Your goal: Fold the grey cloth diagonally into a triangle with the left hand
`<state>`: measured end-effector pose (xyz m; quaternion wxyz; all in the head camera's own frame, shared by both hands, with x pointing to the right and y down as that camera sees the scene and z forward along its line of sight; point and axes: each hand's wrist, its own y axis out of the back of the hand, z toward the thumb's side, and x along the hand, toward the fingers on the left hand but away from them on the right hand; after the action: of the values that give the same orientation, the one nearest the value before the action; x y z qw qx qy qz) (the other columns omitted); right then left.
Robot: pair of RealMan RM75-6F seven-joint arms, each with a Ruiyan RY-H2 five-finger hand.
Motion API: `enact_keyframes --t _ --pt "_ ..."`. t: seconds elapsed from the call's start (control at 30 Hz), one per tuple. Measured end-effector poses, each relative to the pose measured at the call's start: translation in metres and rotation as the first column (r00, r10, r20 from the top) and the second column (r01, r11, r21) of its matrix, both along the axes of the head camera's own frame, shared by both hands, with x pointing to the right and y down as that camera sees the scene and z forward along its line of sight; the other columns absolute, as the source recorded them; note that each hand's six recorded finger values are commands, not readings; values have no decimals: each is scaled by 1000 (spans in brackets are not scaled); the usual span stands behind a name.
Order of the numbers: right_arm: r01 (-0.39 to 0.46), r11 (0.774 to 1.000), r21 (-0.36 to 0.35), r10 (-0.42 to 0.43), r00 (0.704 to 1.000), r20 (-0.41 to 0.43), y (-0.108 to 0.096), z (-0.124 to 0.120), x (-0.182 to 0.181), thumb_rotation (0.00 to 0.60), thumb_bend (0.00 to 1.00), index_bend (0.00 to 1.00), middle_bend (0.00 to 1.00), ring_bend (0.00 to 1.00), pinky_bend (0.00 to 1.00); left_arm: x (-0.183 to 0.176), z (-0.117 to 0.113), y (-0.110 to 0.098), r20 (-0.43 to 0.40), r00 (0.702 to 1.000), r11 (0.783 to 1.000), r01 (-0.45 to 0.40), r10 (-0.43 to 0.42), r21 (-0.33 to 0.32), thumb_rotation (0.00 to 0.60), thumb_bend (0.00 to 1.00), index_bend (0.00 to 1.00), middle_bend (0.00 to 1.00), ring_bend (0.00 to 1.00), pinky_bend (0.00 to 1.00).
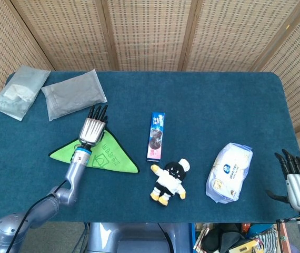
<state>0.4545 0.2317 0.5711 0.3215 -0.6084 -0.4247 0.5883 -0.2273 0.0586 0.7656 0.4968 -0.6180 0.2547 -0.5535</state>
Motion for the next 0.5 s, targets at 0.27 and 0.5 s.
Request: enact_keyframes --t 0.27,0.5 --pt "1 1000 18 -2 1000 6 -1 -1 -1 600 0 0 0 0 0 1 0 2 -22 1000 1000 21 -21 14 600 471 318 0 0 0" --pt "2 999 43 -3 1000 14 -2 -4 -1 600 0 0 0 0 0 -4 4 5 -5 999 999 53 -53 5 600 471 5 0 0 0"
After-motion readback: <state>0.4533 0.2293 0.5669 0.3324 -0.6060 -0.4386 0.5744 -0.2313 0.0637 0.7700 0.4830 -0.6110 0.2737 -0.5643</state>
